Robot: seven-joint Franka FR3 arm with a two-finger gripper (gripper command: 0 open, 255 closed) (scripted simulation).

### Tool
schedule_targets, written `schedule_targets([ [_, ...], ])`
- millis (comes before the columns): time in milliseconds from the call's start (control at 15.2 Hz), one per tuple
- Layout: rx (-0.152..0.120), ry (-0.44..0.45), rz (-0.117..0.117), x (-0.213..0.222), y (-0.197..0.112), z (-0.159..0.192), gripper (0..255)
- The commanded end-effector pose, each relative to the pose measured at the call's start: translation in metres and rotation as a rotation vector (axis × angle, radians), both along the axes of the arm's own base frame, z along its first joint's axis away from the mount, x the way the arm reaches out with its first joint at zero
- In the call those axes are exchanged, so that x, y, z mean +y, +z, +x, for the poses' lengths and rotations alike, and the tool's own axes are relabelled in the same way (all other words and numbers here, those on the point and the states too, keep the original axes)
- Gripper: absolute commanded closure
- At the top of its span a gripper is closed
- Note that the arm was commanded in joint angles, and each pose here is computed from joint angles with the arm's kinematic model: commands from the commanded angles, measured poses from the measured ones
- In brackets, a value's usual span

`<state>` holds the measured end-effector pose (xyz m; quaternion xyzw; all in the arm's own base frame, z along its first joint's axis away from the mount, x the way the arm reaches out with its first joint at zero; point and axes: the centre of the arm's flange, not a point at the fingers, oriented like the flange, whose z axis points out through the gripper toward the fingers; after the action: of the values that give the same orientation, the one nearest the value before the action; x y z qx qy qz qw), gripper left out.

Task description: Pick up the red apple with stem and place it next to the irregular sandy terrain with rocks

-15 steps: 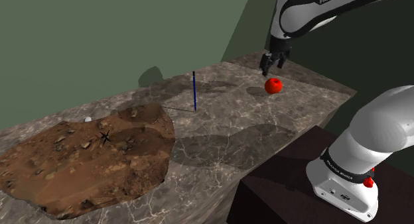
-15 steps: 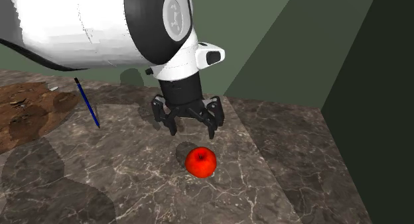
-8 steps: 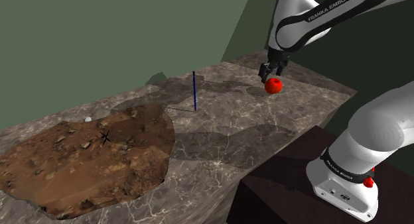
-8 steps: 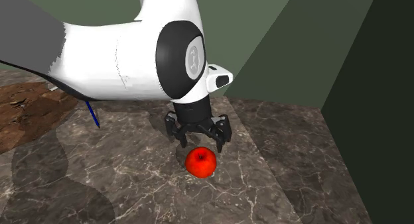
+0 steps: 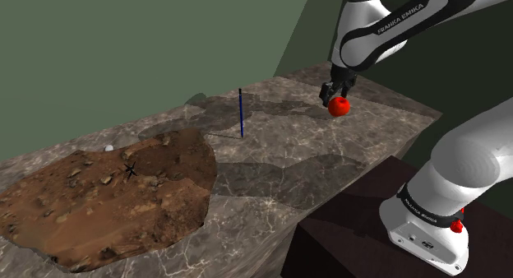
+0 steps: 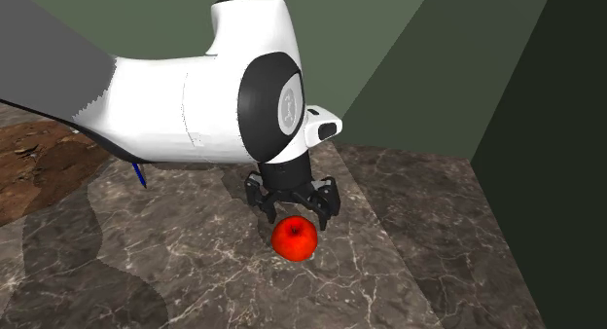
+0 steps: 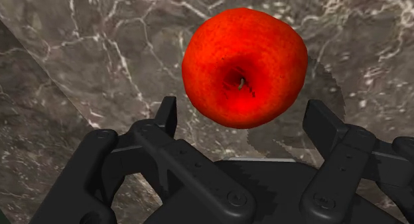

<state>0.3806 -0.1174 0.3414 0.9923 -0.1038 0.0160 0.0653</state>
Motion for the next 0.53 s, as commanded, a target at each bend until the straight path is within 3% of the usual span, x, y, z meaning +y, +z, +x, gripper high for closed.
schedule_targets([
  [0,0.0,0.0,0.0,0.0,-0.0001,0.0,0],
  [66,0.0,0.0,0.0,0.0,0.0,0.0,0],
  [132,0.0,0.0,0.0,0.0,0.0,0.0,255],
  [462,0.0,0.0,0.0,-0.0001,0.0,0.0001,255],
])
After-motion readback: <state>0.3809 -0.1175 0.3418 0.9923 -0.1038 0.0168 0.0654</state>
